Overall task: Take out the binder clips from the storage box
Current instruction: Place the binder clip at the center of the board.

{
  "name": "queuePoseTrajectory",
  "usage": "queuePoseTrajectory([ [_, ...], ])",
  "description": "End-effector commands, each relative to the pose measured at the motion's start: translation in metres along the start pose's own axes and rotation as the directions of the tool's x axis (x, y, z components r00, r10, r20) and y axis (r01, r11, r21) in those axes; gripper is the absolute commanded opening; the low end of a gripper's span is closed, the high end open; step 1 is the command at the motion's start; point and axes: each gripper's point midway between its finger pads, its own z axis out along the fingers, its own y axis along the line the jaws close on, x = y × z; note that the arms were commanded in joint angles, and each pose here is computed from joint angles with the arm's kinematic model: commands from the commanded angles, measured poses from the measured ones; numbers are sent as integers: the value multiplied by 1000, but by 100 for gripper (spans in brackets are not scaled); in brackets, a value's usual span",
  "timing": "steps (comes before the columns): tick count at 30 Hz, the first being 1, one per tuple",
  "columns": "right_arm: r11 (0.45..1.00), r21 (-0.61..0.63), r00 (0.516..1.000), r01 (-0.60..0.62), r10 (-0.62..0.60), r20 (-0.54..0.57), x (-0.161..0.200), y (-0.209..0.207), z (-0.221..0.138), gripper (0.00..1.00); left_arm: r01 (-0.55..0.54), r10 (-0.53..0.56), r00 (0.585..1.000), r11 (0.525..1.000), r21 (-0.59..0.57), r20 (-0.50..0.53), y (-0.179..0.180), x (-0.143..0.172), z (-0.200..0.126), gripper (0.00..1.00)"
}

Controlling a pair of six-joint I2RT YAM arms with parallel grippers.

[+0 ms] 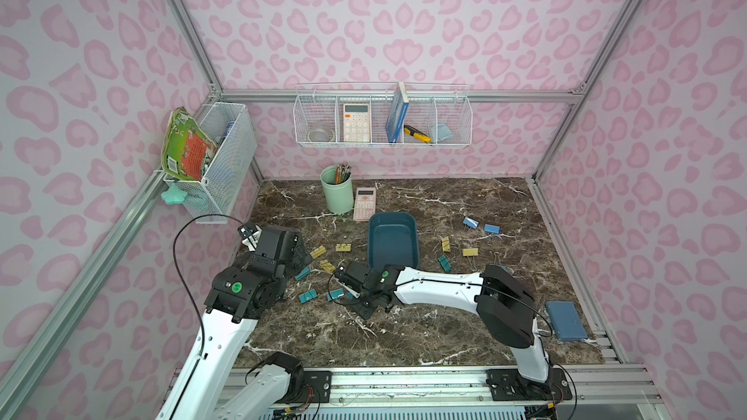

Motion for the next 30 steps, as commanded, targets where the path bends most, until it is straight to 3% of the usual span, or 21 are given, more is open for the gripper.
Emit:
queuePoseTrajectory([
  [1, 1000, 9, 1000, -22, 22, 3, 6, -3, 4, 0, 2, -2, 1000, 1000, -6, -25, 5, 7, -1, 99],
  [7, 999, 33, 999, -34, 35, -14, 20, -9, 17, 0, 3, -3, 999, 1000, 5, -45, 5, 14, 1, 99],
  [9, 998, 45, 999, -46, 46, -15, 19, -14, 18, 9, 2, -2, 999, 1000, 7, -52, 4, 15, 2, 99],
  [11, 996, 63, 998, -57, 57, 5, 14, -19, 10, 26, 2, -1, 998, 1000, 12, -57, 2, 15, 2, 99],
  [14, 994, 71, 996, -78, 73, 59, 1, -28, -9, 31, 0, 1, 998, 1000, 17, -60, 0, 16, 4, 99],
  [19, 984, 138, 977, -115, 87, 196, -25, -53, -64, 57, -8, 10, 998, 1000, 25, -63, -8, 15, 11, 99],
  [25, 924, 260, 908, -281, 168, 385, -37, -117, -138, 82, -37, 37, 998, 999, 2, -56, -21, 8, 28, 99],
  [30, 801, 301, 768, -517, 280, 576, -17, -202, -195, 92, -105, 106, 994, 991, -78, 3, -26, -4, 56, 99],
])
